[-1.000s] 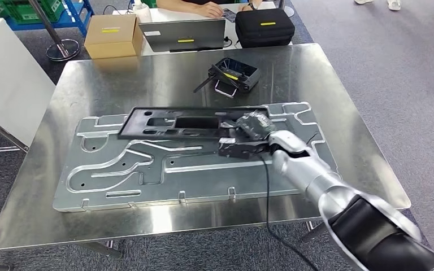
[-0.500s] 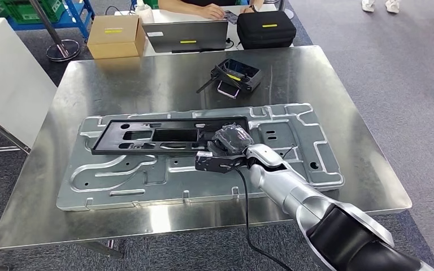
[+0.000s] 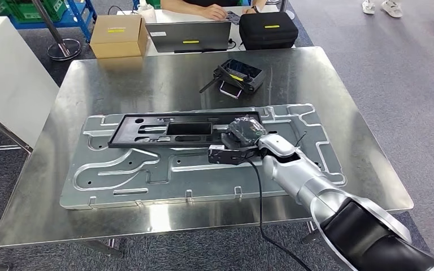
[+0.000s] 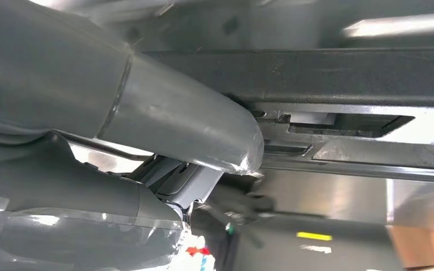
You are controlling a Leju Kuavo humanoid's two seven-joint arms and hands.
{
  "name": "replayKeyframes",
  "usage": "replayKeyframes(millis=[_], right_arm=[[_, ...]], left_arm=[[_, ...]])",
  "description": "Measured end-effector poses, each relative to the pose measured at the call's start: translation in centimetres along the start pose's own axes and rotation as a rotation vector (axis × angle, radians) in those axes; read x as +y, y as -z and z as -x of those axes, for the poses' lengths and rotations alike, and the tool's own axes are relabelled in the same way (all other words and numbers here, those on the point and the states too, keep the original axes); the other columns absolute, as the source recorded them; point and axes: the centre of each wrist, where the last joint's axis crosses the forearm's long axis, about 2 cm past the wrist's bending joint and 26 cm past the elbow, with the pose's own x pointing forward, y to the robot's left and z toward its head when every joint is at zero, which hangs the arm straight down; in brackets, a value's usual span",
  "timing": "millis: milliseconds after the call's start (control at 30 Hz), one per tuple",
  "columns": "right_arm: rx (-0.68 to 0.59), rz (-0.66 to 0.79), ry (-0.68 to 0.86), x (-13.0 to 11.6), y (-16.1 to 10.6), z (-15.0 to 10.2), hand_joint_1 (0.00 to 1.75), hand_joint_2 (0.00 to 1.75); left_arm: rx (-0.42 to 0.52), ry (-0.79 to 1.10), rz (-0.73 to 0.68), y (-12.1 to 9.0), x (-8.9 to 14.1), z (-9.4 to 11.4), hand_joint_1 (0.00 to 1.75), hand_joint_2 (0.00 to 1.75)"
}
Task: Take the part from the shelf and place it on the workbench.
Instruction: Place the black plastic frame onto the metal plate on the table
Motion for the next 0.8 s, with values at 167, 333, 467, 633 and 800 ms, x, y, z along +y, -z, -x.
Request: replayKeyframes(millis=[167, 333, 467, 633, 800], right_arm=[[0.025, -0.002, -0.036, -1.5, -0.8, 2.6, 1.64, 0.0], [0.026, -0.013, -0.031, -2.2, -1.1, 3.7, 1.64, 0.0], [0.016, -0.006, -0.019, -2.4, -1.1, 3.9, 1.64, 0.0], [0.019, 0.003, -0.005, -2.4, -1.2, 4.3, 0.0, 0.0], [0.03, -0.001, 0.001, -2.0, -1.4, 4.7, 0.0, 0.0]], left_arm=[[0.001, -0.002, 0.005, -0.1, 0.0, 0.2, 0.0, 1.75], [-0.027, -0.015, 0.028, -0.1, 0.0, 0.2, 0.0, 1.75], [-0.046, -0.025, 0.034, -0.1, 0.0, 0.2, 0.0, 1.75], [-0.06, -0.005, 0.042, -0.1, 0.0, 0.2, 0.0, 1.75], [-0.045, -0.001, 0.048, -0.1, 0.0, 0.3, 0.0, 1.75]])
